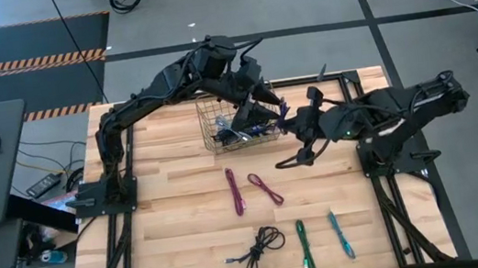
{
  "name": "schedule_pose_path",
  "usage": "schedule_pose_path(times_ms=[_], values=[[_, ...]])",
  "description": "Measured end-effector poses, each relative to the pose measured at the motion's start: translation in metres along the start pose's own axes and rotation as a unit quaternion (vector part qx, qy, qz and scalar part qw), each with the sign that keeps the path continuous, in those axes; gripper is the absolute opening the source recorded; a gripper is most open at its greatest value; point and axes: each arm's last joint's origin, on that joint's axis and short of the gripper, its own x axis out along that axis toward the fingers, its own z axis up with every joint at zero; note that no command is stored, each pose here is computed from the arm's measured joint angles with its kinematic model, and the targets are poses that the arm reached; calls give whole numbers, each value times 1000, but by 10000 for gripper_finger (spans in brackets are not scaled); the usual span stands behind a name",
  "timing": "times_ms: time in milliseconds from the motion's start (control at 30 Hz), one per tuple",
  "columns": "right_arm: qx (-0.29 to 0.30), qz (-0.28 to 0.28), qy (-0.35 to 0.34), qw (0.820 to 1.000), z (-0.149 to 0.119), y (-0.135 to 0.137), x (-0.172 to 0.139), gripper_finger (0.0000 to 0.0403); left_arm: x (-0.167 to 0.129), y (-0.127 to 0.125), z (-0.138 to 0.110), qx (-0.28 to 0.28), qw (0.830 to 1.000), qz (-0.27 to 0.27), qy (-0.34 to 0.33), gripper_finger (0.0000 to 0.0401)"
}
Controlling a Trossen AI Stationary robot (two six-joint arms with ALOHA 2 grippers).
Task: Pick and place USB-C Cables
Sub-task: Put the dark blue charger cable into the wire basket
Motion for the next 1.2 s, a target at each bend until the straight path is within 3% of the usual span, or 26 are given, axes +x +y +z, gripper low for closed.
schedule_pose_path(times_ms=[467, 1200], values=[[19, -16, -1, 1000, -1, -17, -9, 14, 0, -1, -2, -7, 1000, -3, 10, 215], [50, 3, -50, 998, 12, -11, -3, 14, -1, 0, 5, 31, 999, 3, -18, 215]])
